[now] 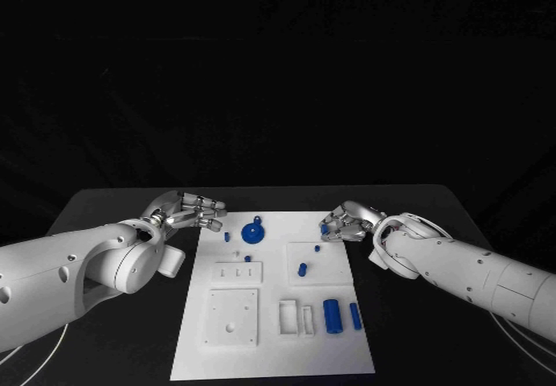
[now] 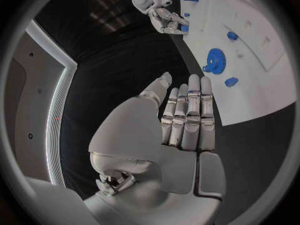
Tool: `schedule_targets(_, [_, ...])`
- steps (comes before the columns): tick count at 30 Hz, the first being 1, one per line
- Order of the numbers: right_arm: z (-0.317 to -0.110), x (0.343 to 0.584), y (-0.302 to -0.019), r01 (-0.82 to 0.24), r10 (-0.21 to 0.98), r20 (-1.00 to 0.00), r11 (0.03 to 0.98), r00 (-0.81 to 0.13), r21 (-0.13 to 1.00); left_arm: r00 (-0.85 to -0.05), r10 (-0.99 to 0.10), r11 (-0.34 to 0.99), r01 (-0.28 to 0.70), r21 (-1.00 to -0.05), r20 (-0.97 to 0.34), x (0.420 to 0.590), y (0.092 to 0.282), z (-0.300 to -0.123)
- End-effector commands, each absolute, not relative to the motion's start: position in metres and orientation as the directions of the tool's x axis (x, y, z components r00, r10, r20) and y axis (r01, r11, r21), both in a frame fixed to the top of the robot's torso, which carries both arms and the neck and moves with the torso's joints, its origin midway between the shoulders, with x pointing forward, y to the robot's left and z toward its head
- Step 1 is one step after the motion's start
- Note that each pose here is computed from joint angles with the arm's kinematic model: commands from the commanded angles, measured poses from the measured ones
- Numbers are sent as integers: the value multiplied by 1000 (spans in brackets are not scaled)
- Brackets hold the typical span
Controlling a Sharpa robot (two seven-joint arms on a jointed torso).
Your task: Assemble the parts on the task board
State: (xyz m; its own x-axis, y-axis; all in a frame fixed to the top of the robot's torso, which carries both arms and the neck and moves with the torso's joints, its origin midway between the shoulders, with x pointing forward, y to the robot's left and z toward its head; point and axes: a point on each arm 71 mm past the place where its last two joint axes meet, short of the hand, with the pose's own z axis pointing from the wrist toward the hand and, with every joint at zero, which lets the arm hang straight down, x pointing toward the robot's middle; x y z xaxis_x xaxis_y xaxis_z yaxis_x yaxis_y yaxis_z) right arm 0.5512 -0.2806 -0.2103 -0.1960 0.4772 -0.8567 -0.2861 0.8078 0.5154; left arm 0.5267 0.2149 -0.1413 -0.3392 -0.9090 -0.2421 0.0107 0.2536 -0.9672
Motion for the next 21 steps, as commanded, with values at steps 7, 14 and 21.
schedule_targets(7, [-210,551,-280,-290,475,-859,809,-191,511,-358,-902,253,15,-967,-242,526,213,-141])
schedule_targets(14, [-209,551,-281,-290,480,-862,811,-165,508,-360,-901,255,14,-967,-243,526,213,-141])
schedule_targets(21, [-207,552,-281,-293,487,-863,812,-137,504,-362,-900,256,13,-967,-244,526,213,-141])
